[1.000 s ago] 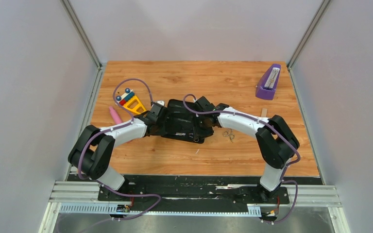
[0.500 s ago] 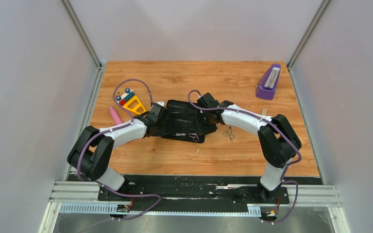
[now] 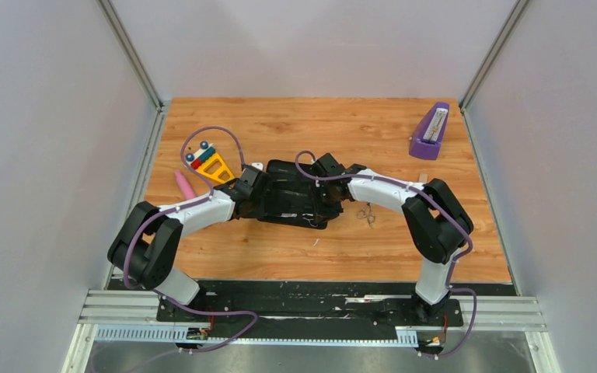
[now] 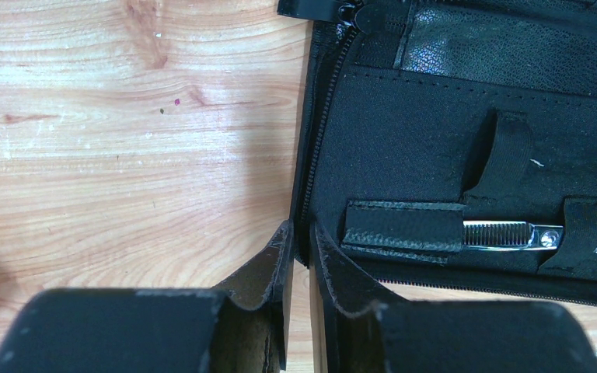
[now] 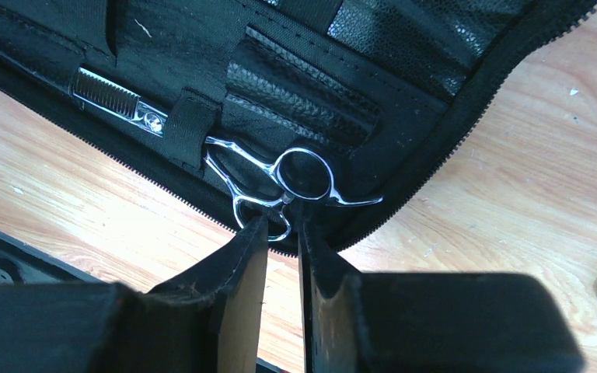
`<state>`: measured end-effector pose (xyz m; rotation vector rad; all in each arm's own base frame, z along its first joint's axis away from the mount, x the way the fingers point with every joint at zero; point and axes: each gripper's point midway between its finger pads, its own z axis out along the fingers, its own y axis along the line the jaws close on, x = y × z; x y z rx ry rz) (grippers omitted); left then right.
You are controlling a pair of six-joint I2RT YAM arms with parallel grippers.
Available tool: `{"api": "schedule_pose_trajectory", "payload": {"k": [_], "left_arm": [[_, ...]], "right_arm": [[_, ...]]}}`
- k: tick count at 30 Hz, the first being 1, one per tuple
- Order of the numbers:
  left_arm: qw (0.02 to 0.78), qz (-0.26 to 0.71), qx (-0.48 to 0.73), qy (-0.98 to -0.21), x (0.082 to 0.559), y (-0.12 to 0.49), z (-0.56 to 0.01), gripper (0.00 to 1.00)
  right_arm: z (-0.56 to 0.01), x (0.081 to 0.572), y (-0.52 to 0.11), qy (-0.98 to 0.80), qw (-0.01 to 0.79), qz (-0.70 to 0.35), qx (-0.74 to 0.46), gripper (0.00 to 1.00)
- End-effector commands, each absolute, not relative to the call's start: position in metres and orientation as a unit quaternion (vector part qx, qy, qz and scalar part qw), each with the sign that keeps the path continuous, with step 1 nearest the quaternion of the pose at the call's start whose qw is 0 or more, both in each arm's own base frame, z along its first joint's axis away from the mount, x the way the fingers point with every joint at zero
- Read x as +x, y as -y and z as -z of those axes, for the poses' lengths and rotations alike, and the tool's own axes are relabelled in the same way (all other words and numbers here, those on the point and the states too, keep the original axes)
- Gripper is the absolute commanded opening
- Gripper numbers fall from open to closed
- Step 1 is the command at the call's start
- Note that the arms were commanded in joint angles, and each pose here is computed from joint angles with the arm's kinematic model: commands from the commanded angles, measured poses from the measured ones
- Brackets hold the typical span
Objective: Sort the hair-cutting tools
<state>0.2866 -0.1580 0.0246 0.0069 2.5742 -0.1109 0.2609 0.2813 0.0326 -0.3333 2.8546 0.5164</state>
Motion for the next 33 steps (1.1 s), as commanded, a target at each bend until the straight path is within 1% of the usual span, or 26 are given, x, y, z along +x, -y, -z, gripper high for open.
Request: {"api": "schedule_pose_trajectory", "payload": {"k": [1,5,8,16,24,27,29,33], "left_arm": [[0.255,0.034,0.01,-0.966,0.274,0.154,-0.02,0.19],[0.248,0.038,0.02,-0.968,0.273,0.156,-0.018,0.19],[0.245,0.037,0.023,-0.969,0.272,0.156,-0.017,0.19],[0.244,0.04,0.031,-0.968,0.271,0.157,-0.017,0.2],[0.247,0.038,0.031,-0.968,0.27,0.156,-0.019,0.2],[0.247,0.037,0.03,-0.968,0.269,0.155,-0.019,0.2],[0.246,0.038,0.031,-0.968,0.269,0.155,-0.02,0.2],[0.236,0.039,0.04,-0.97,0.264,0.155,-0.018,0.21]], "right_arm": [[-0.027,0.263,-0.284,-0.969,0.119,-0.173,-0.127,0.2],[-0.023,0.27,-0.284,-0.97,0.13,-0.155,-0.133,0.07],[-0.025,0.276,-0.289,-0.968,0.143,-0.147,-0.141,0.02],[-0.033,0.289,-0.302,-0.96,0.171,-0.142,-0.17,0.01],[-0.033,0.279,-0.307,-0.96,0.156,-0.154,-0.175,0.02],[-0.04,0.277,-0.304,-0.961,0.156,-0.153,-0.169,0.04],[-0.049,0.278,-0.301,-0.962,0.164,-0.148,-0.163,0.11],[-0.082,0.288,-0.292,-0.957,0.202,-0.143,-0.151,0.29]]}}
